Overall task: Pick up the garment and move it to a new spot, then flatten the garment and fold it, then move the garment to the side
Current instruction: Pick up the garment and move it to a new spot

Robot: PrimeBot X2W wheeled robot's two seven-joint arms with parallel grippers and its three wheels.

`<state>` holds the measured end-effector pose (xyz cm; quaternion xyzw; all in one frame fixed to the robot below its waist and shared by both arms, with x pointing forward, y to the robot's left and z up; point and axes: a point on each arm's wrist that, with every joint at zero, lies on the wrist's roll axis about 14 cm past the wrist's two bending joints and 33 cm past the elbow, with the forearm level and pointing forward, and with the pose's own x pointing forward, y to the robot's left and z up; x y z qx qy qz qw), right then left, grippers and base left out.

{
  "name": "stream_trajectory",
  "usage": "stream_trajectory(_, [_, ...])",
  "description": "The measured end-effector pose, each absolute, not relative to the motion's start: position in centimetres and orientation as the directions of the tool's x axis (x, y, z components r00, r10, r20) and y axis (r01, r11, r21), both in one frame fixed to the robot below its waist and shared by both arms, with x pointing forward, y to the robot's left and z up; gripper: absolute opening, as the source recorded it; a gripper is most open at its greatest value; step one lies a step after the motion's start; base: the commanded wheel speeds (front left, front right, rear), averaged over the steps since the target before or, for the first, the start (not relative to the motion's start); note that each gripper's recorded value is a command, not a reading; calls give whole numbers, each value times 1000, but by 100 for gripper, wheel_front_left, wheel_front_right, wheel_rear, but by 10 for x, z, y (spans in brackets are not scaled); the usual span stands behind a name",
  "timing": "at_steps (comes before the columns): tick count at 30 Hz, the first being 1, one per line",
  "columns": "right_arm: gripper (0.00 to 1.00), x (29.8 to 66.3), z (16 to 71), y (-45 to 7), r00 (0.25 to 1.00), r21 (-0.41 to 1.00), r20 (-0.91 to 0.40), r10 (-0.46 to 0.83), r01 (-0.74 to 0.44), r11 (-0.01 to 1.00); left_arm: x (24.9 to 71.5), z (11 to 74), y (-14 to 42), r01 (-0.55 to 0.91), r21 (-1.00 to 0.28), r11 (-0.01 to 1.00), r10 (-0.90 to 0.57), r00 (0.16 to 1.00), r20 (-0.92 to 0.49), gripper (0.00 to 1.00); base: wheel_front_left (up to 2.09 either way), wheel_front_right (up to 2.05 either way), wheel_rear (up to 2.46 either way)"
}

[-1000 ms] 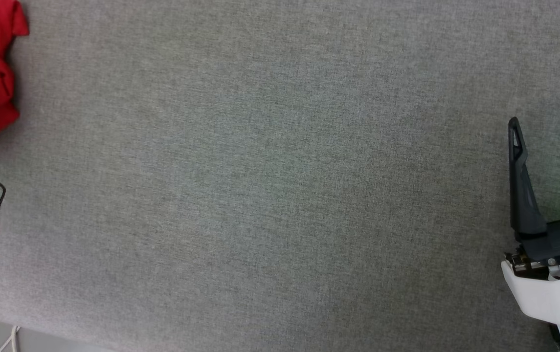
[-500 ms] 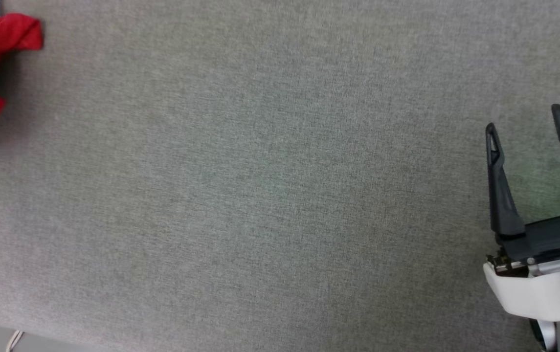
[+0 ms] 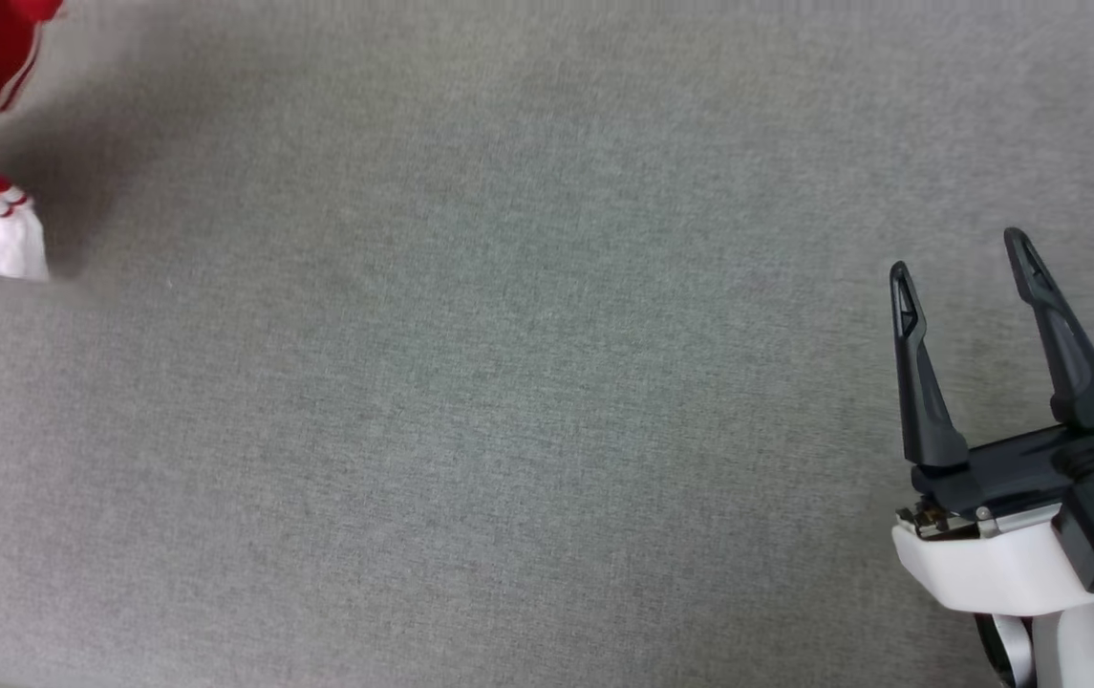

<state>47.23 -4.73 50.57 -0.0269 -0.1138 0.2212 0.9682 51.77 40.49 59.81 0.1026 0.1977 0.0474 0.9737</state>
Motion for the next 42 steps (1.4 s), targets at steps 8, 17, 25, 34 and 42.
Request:
stream_trajectory(8, [100,457,530,-65,890,-114,237,390,-374,921,544,664,309,174,300,938,-105,966,-235,0,0,0,0])
stream_trajectory(17, [100,440,550,-104,920,-102,262,292,-275,956,557,692,171,450,336,828,-424,893,-152,0,0,0,0])
stream_trajectory(25, [100,419,558,-146,948,-112,259,186,-162,980,538,676,54,676,321,663,-668,728,-155,0,0,0,0])
stream_trajectory(34, [100,410,551,-175,967,-117,231,105,-80,990,484,551,-33,873,99,477,-809,481,-338,0,0,0,0])
stream_trajectory(42, [100,413,537,-185,979,-118,190,79,-57,991,409,424,-53,900,-144,412,-806,286,-518,0,0,0,0])
